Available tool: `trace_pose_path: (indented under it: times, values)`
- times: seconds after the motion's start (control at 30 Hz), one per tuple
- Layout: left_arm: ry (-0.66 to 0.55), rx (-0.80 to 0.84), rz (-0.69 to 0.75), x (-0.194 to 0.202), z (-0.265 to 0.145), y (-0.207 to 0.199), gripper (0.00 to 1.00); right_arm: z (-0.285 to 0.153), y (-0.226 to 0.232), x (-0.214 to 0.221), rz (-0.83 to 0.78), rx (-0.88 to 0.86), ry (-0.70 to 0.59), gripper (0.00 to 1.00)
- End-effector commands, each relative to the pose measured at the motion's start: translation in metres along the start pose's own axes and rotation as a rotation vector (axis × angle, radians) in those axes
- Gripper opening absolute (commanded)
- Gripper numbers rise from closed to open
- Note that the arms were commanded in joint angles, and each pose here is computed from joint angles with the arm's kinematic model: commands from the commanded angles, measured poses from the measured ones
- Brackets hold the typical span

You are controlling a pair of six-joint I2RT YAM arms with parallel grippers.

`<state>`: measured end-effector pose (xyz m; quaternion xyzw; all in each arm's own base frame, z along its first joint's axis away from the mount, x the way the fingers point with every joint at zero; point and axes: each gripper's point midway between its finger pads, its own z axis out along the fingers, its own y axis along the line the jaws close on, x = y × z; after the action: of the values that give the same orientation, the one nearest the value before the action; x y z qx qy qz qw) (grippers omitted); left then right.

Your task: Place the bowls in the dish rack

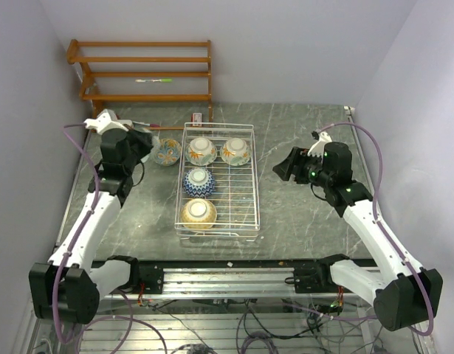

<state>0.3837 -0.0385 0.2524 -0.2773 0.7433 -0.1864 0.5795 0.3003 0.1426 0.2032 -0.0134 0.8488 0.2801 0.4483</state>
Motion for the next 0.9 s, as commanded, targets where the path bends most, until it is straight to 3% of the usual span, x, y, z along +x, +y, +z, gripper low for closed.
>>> trace_pose_path:
  times: [0.0, 0.17, 0.4, 0.63, 0.87]
  values:
    - [0.059, 0.386, -0.122, 0.015, -0.034, -0.103, 0.07, -0.007, 0.001, -0.010, 0.016, 0.016, -0.025, 0.69]
    - [0.128, 0.674, -0.228, 0.040, -0.069, -0.178, 0.07, -0.009, 0.003, -0.012, 0.032, 0.016, -0.036, 0.69]
    - [0.237, 0.898, -0.345, 0.082, -0.092, -0.236, 0.07, -0.013, -0.002, -0.016, 0.036, 0.044, -0.051, 0.69]
    - [0.365, 0.935, -0.438, 0.142, -0.098, -0.253, 0.07, -0.017, -0.005, -0.018, 0.028, 0.064, -0.061, 0.69]
    - [0.448, 0.878, -0.437, 0.193, -0.098, -0.244, 0.07, -0.019, -0.008, -0.016, 0.029, 0.074, -0.062, 0.69]
